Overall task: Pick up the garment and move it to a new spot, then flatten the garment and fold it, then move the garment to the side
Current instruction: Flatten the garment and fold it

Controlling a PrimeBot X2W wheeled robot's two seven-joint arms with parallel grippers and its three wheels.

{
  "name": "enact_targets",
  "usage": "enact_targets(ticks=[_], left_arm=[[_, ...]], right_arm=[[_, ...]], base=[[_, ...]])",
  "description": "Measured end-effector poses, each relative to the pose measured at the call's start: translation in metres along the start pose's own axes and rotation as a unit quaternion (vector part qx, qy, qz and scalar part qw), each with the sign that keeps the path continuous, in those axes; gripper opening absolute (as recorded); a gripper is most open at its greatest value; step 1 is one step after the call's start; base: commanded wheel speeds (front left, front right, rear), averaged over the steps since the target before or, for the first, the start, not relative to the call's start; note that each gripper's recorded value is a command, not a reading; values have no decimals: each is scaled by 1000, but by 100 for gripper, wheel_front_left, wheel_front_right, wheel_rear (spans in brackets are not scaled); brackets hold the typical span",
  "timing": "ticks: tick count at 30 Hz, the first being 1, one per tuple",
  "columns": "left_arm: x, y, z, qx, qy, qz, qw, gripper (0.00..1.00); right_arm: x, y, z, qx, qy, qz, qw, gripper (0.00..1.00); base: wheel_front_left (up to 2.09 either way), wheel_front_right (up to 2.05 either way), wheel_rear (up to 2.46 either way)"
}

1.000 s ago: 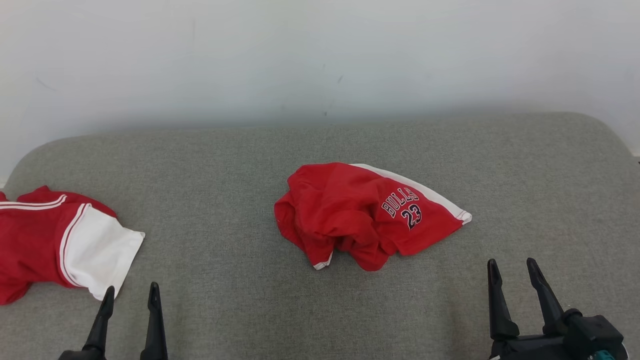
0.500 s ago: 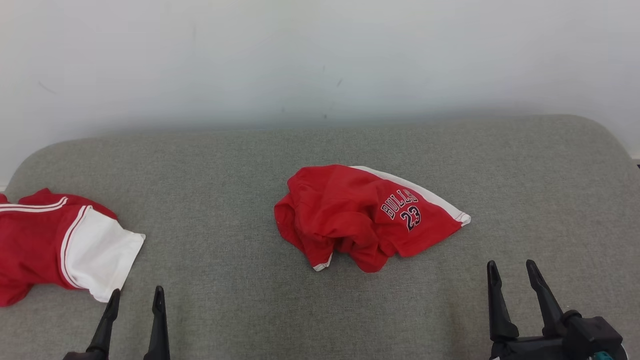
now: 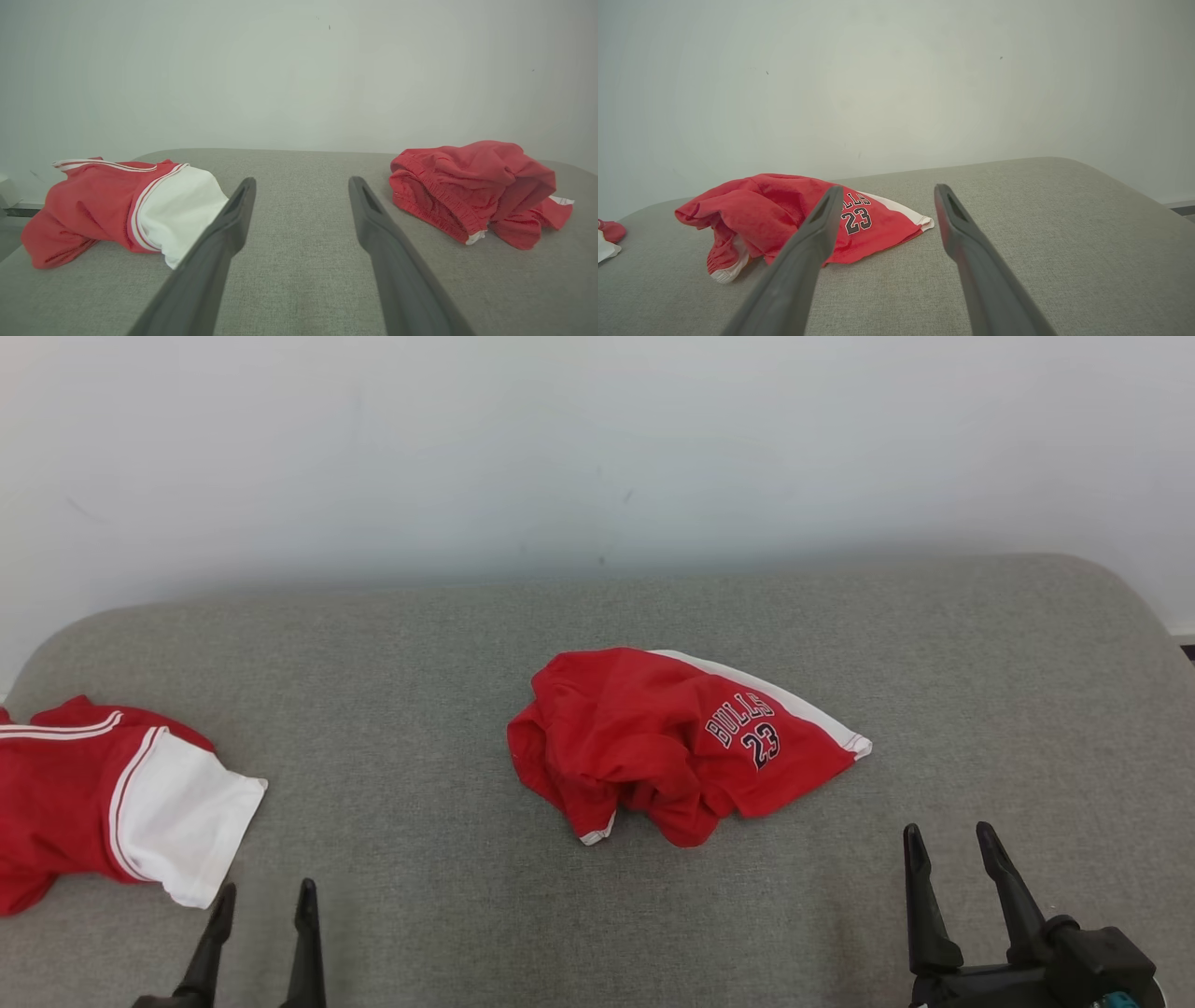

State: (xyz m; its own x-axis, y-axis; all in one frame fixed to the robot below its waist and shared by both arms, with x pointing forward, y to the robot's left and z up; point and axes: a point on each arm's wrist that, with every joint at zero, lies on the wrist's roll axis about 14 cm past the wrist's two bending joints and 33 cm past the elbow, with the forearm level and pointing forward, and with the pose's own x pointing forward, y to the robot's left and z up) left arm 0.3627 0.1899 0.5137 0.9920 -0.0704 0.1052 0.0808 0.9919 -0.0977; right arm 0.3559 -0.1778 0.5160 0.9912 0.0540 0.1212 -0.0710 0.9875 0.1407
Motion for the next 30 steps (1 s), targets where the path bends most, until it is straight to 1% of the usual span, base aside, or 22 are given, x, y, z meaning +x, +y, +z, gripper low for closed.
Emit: enact_targets(ticks=[5,8,13,18,22,30], left_arm=[[6,-20,-9,-6,14,-34,999,100],[19,-40,-7,-7,11,-64,998,100],[36,-78,-18,-16,30,-119,992,100],[48,-115,-41,-26,65,-174,982,100],[57,-131,-60,-37,94,-196,975,100],[65,-159,-105,-42,159,-238,957,100]], right_arm=[[-3,-2,-1,0,2,-3,1000,100],[-4,-3,-2,0,4,-6,1000,100],[-5,-9,-2,-2,4,-16,1000,100],[-6,-20,-4,-5,9,-32,999,100],[-5,-29,-7,-7,14,-46,999,100],[-4,-46,-13,-9,25,-72,997,100]], base=[[0,0,0],[0,0,0],[0,0,0],[0,0,0],[0,0,0],[0,0,0]])
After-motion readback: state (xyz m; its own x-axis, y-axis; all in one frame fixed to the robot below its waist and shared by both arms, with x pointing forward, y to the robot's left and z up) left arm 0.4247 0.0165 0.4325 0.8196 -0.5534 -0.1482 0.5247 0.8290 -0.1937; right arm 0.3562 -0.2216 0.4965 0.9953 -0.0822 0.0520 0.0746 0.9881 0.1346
